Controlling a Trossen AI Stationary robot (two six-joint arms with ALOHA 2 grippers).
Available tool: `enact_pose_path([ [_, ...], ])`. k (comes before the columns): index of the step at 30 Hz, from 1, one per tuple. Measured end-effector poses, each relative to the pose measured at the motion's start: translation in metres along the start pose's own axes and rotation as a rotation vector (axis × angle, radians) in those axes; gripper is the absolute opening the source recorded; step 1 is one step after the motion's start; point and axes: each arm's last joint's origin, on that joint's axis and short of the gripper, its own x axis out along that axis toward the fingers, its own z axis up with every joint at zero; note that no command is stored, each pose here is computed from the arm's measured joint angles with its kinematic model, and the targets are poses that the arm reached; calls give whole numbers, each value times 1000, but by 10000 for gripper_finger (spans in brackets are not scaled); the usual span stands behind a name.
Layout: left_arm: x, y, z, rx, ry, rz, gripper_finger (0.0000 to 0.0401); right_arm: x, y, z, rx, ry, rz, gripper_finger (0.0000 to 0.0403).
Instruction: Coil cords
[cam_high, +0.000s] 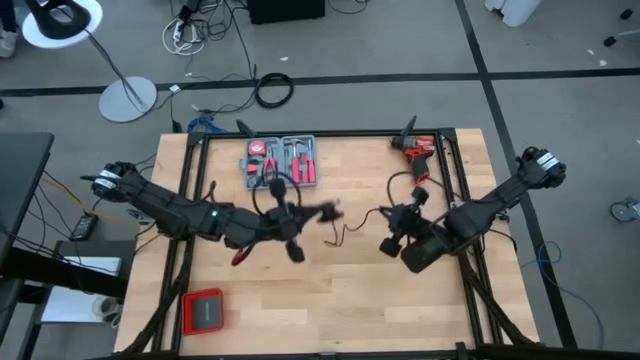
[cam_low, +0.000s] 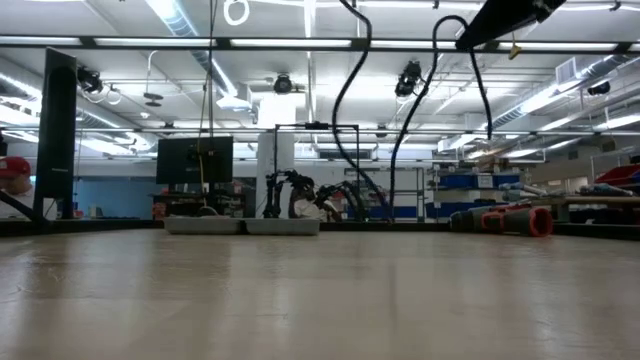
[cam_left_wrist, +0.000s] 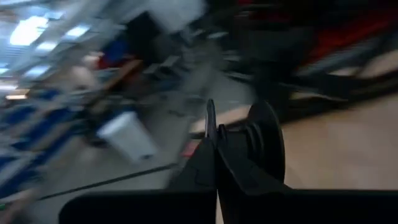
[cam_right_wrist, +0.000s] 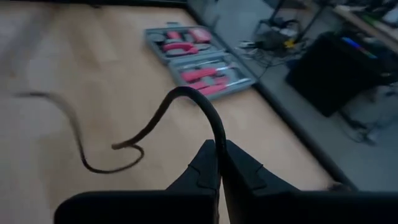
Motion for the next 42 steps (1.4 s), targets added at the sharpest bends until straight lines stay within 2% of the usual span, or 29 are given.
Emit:
enact_pose_path([
  [3,5,10,-1,58,31,110,0,3,17,2,-4,-10,79,4],
  [6,12,19,-7,176,107,193,0,2,32,5,-8,-28,184,4],
  [11,22,29,-29,402,299,231,0,-10,47,11,-32,-75,371,4],
  [16,25,35,-52,567,480,215,0,-32,39,16,-12,-119,453,4],
  [19,24,38,-61,645,573,240,0,-47,29,19,5,-145,496,4],
  [24,20,40,-70,744,669,271,0,-69,12,22,34,-202,527,4],
  [33,21,48,-75,673,712,378,0,-100,-5,25,88,-273,648,4],
  [38,27,59,-79,630,743,444,0,-109,2,24,104,-265,781,4],
  [42,32,65,-81,547,723,464,0,-110,12,24,113,-268,812,4],
])
